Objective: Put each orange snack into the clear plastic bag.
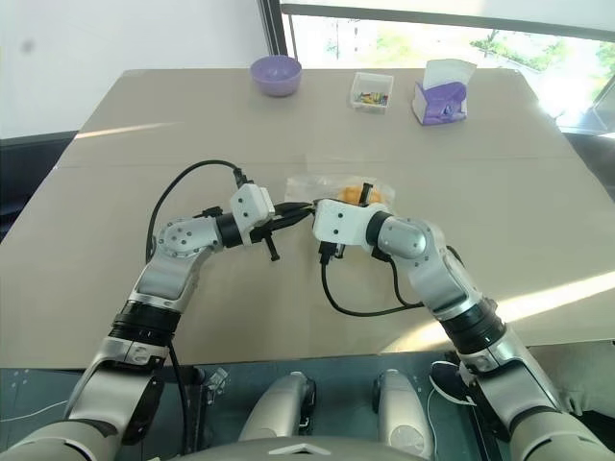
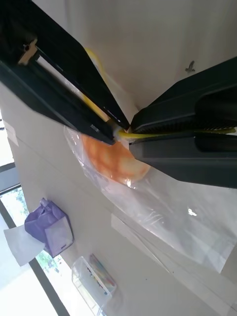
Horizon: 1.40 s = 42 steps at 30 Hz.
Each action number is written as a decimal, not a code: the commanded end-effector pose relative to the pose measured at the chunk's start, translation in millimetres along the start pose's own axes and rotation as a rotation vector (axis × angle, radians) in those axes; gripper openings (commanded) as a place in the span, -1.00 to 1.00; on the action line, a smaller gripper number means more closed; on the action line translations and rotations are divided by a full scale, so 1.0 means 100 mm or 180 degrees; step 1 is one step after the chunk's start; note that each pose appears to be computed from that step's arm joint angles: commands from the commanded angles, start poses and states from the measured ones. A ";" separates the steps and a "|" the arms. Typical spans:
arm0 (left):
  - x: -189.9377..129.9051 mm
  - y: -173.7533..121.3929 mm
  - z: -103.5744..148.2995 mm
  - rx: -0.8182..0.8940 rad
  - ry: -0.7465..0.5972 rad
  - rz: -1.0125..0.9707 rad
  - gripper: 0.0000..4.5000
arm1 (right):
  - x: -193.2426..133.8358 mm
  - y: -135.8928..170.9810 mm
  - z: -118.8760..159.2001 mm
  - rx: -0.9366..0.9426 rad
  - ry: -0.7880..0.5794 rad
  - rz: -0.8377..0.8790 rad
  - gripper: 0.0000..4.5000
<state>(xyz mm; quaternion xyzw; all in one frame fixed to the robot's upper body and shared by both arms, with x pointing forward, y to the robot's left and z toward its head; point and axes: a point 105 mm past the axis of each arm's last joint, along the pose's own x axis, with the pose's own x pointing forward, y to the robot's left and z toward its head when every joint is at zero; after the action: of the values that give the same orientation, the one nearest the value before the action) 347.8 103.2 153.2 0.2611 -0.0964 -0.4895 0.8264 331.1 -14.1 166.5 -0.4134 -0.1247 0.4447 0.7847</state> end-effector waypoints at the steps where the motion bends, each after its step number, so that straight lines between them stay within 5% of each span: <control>1: 0.04 0.01 0.17 0.0176 -0.0158 -0.0034 -1.00 | -0.01 -0.10 0.11 -0.0112 -0.0106 -0.0085 -1.00; 42: -0.16 0.11 0.03 0.0149 -0.0038 0.0031 -1.00 | -0.95 -0.10 -0.88 -0.0078 0.1186 -0.0385 -1.00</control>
<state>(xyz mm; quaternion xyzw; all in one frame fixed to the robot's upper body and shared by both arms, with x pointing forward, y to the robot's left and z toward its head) 346.0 109.9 146.1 0.2728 -0.0861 -0.5046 0.8146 325.7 -118.9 128.1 -0.4752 -0.0151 0.3515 0.8065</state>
